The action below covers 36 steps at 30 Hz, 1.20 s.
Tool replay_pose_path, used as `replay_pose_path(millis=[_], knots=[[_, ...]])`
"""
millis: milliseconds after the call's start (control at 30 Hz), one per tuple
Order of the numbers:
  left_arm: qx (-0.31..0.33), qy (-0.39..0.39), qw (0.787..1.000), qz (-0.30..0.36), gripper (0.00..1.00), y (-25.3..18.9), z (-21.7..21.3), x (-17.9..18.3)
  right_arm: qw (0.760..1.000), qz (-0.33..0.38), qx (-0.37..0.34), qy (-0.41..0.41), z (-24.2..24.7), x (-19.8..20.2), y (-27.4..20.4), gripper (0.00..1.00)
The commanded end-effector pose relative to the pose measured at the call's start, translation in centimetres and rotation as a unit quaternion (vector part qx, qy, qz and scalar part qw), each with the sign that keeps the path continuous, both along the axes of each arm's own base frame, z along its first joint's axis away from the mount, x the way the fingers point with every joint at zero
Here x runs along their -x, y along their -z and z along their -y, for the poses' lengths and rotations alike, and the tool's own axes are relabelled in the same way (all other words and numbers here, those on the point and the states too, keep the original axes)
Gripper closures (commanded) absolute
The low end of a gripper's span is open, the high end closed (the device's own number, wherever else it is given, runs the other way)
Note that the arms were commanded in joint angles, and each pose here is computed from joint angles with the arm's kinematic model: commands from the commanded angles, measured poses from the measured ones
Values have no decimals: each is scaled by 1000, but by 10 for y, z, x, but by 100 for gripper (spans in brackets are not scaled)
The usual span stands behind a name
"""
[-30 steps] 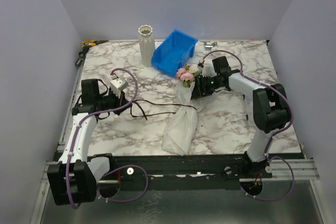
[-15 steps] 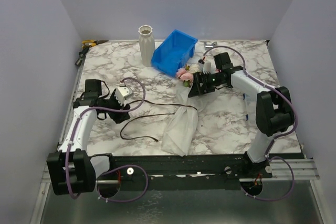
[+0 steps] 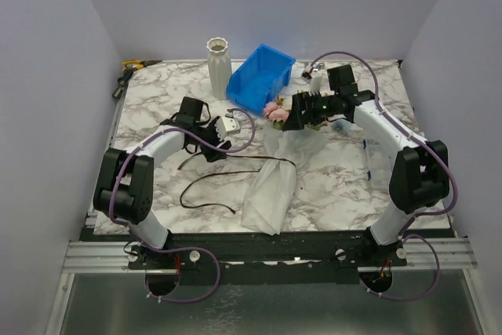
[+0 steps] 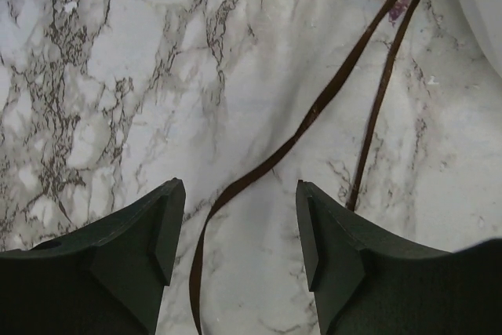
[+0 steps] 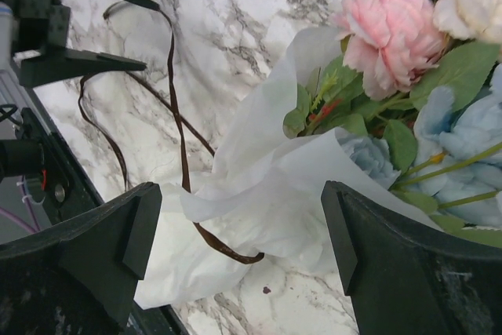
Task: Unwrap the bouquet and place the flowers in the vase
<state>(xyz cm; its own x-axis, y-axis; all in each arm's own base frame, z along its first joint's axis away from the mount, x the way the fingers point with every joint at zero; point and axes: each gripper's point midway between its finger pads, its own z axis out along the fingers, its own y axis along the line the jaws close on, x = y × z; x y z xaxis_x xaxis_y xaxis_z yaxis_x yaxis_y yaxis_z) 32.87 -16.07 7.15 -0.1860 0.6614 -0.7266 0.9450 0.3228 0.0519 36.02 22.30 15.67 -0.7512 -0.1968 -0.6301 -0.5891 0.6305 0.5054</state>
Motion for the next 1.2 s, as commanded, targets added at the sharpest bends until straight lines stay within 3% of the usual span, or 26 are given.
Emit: replay_pose_path(millis=[0, 400, 533, 600, 667, 733, 933, 1167], knots=[[-12, 40, 998, 48, 35, 3, 20, -28, 999, 32, 4, 12, 8, -10, -24, 5], [-30, 128, 991, 19, 35, 38, 45, 5, 998, 47, -29, -8, 8, 4, -47, 6], [-30, 119, 992, 12, 43, 35, 50, 6, 998, 54, -41, -16, 7, 11, -55, 6], [-14, 108, 994, 18, 57, 19, 55, 2, 997, 59, -41, -17, 7, 13, -58, 7], [8, 101, 994, 27, 82, -2, 63, -2, 996, 75, -39, -29, 8, 15, -61, 7], [34, 95, 994, 38, 99, -28, 71, -5, 995, 83, -44, -37, 7, 17, -64, 8], [129, 57, 989, 44, 100, -119, 96, -9, 989, 105, -71, -77, 0, 29, -77, 9], [239, 14, 969, 55, 100, -230, 117, -19, 972, 129, -134, -142, -14, 55, -96, 19]])
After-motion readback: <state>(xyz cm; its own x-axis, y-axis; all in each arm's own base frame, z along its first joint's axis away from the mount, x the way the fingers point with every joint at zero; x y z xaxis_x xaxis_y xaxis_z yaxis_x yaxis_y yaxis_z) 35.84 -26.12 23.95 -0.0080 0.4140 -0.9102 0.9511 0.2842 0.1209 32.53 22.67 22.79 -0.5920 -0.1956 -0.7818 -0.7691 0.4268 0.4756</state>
